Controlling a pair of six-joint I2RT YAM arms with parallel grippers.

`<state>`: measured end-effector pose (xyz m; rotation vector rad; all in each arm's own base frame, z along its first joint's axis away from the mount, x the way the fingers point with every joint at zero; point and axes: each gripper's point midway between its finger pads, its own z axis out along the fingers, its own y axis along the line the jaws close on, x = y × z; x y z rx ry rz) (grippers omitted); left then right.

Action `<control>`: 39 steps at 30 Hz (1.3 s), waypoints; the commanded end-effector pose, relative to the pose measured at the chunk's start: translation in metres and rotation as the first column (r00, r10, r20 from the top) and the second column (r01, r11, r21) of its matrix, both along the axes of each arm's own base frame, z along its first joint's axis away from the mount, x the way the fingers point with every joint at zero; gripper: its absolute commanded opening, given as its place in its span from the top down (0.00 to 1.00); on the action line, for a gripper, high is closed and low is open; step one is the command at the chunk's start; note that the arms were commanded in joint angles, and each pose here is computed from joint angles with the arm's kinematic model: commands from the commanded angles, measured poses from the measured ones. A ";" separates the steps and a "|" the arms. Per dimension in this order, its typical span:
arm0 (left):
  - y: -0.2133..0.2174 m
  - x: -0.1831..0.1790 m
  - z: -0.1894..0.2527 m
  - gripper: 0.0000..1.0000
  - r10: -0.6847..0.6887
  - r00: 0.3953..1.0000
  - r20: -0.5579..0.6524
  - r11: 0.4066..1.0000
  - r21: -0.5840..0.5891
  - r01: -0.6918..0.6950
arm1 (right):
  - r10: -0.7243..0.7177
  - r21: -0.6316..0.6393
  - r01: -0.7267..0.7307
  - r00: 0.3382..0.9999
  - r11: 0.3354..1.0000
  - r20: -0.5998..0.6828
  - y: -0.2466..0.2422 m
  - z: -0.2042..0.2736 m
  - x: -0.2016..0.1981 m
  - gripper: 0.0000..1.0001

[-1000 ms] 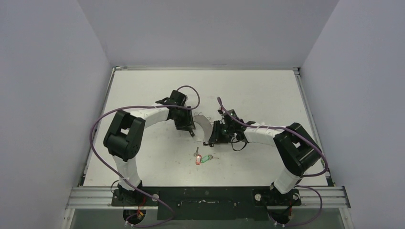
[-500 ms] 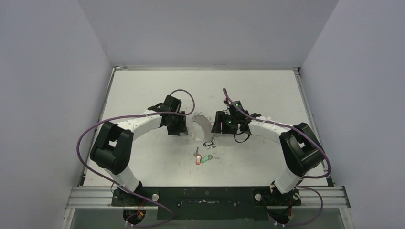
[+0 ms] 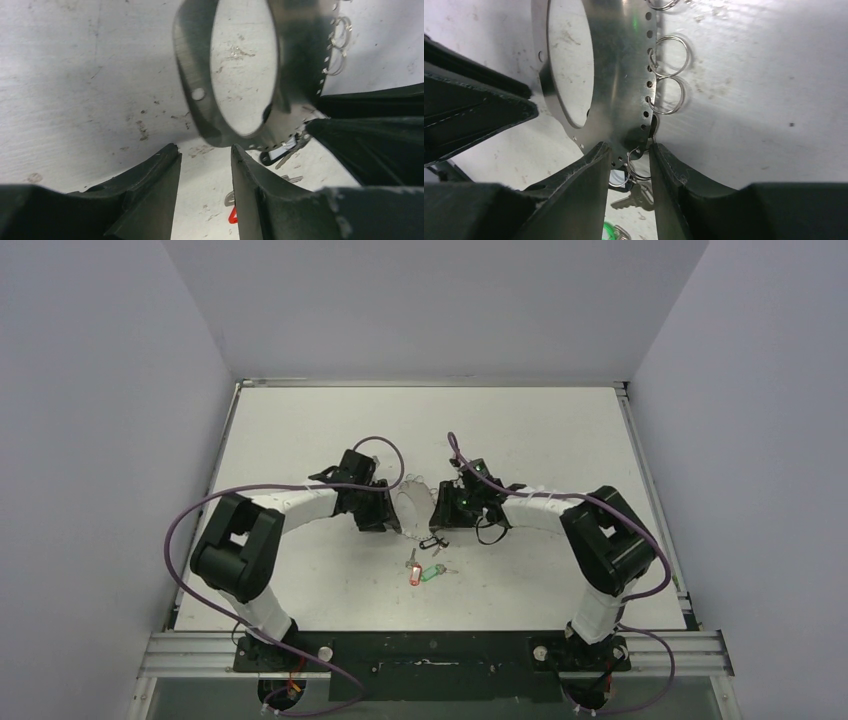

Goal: Put the keys on the keyring
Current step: Adjust the keyring at the center of the board.

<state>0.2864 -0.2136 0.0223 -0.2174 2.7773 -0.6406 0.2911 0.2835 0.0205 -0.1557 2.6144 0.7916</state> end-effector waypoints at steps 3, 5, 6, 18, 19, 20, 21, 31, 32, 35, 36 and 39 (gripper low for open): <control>-0.012 0.021 -0.004 0.61 -0.010 1.000 0.016 1.000 -0.028 0.010 | 0.013 0.100 -0.011 1.000 0.995 -0.020 0.024 0.002 -0.019 0.65; -0.009 0.027 -0.005 0.61 -0.026 1.000 0.018 1.000 0.010 0.025 | 0.021 0.117 -0.019 1.000 0.993 -0.022 0.028 0.004 -0.025 0.65; -0.007 0.029 -0.005 0.61 -0.032 0.999 0.015 0.999 0.027 0.032 | 0.025 0.126 -0.023 1.000 0.992 -0.019 0.030 0.006 -0.027 0.65; 0.020 0.042 0.020 0.59 -0.088 0.992 0.091 0.977 0.200 0.069 | 0.054 -0.095 -0.042 0.990 0.995 0.127 -0.009 0.038 -0.020 0.43; 0.024 0.041 0.024 0.58 -0.091 0.991 0.101 0.974 0.216 0.068 | 0.060 -0.113 -0.043 0.987 0.993 0.149 -0.013 0.044 -0.019 0.41; 0.028 0.040 0.029 0.57 -0.094 0.989 0.112 0.971 0.231 0.067 | 0.070 -0.129 -0.048 0.982 0.991 0.174 -0.017 0.050 -0.017 0.40; 0.032 0.039 0.032 0.57 -0.098 0.988 0.120 0.967 0.247 0.066 | 0.079 -0.142 -0.052 0.977 0.988 0.197 -0.020 0.056 -0.016 0.40; 0.055 0.021 0.070 0.55 -0.090 0.969 0.231 0.961 0.275 0.024 | 0.116 -0.213 -0.050 0.943 0.976 0.313 -0.032 0.095 -0.005 0.38; 0.055 0.019 0.074 0.55 -0.081 0.967 0.241 0.964 0.264 0.015 | 0.118 -0.214 -0.053 0.945 0.976 0.305 -0.029 0.094 -0.005 0.39; 0.055 0.013 0.087 0.55 -0.033 0.958 0.285 0.977 0.210 -0.029 | 0.124 -0.229 -0.058 0.950 0.972 0.286 -0.018 0.088 -0.007 0.42; 0.055 0.008 0.087 0.54 -0.012 0.958 0.288 0.980 0.192 -0.045 | 0.125 -0.244 -0.055 0.951 0.968 0.282 -0.015 0.086 -0.007 0.43; 0.053 0.000 0.094 0.54 0.051 0.948 0.315 0.989 0.116 -0.092 | 0.132 -0.296 -0.046 0.952 0.954 0.278 -0.003 0.082 -0.008 0.47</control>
